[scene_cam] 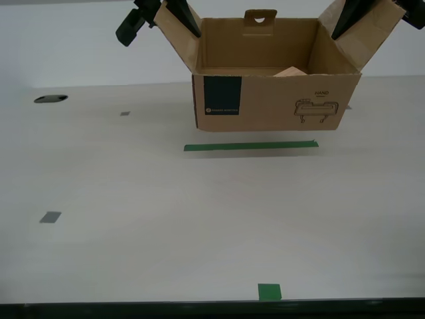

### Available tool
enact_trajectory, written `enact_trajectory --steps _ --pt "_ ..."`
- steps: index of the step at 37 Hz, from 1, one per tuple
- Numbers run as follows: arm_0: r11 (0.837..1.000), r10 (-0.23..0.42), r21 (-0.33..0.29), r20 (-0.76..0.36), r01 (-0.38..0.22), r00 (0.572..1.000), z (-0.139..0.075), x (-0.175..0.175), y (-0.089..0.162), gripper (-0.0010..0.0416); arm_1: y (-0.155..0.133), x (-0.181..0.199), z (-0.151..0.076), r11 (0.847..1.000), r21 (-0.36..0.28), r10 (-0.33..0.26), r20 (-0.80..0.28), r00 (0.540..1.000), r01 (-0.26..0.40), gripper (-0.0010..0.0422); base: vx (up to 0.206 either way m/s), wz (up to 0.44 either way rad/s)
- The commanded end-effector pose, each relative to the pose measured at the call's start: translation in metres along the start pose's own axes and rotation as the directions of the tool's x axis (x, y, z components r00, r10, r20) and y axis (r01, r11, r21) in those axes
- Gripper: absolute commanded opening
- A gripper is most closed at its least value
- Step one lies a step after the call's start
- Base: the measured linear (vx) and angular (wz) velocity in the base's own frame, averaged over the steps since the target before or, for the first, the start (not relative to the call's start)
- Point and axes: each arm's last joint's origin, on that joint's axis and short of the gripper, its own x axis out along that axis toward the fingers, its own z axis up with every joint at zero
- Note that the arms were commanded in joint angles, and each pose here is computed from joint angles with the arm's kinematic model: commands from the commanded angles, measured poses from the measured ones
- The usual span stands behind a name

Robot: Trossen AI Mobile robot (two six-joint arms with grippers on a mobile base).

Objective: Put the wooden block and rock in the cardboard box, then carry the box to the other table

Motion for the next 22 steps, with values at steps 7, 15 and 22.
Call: enact_trajectory --steps 7,15,22 --pt "0.999 0.027 0.021 0.008 -0.027 1.0 0.001 -0.001 0.002 -0.0001 -0.004 -0.001 0.0 0.999 0.012 -0.032 0.001 0.999 0.032 -0.0001 -0.118 0.045" --pt "1.0 0.03 0.004 0.036 -0.031 0.999 0.007 -0.009 0.008 -0.0001 -0.005 -0.003 0.0 0.999 0.001 -0.033 0.005 0.999 0.033 -0.0001 -0.134 0.029" --pt "0.999 0.033 -0.005 0.053 -0.033 0.998 0.011 -0.02 0.014 -0.0001 -0.01 -0.009 -0.001 0.999 0.015 -0.04 0.017 0.999 0.04 -0.0001 -0.139 0.001"
